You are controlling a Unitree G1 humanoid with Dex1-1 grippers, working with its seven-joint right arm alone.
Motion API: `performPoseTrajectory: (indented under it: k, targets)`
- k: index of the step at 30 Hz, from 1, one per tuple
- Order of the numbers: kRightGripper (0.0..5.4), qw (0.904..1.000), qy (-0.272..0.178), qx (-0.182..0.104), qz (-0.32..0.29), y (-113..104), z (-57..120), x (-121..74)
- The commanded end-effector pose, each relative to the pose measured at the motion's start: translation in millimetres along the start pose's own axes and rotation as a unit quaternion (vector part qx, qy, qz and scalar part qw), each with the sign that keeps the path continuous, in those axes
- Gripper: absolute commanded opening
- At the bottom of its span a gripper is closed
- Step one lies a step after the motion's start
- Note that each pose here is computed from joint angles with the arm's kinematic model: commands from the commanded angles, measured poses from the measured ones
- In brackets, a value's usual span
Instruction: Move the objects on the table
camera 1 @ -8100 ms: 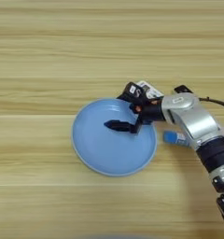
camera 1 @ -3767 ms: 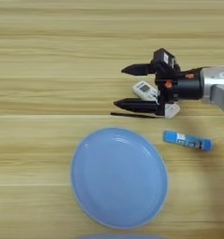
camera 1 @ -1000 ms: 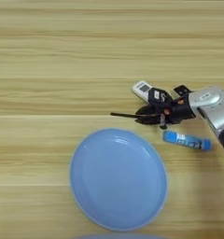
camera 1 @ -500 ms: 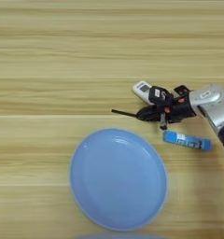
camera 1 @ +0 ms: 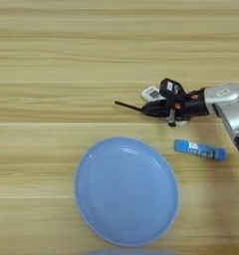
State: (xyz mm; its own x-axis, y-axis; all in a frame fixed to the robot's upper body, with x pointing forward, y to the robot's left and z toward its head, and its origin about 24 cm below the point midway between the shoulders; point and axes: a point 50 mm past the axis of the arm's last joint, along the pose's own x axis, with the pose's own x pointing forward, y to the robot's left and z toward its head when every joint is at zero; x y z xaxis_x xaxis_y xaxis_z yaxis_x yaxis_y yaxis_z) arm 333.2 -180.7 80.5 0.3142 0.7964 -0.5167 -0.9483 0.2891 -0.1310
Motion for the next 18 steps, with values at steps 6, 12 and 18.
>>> performPoseTrajectory:
  k: [6,12,18]
  targets:
    - [0.30,0.9890,-0.098,-0.108,-0.024,10.2,72.1,-39.3]
    - [0.30,0.9857,-0.106,-0.129,0.022,46.8,78.9,-43.8]
    - [0.30,0.9872,-0.088,-0.117,0.063,78.0,66.9,-40.0]
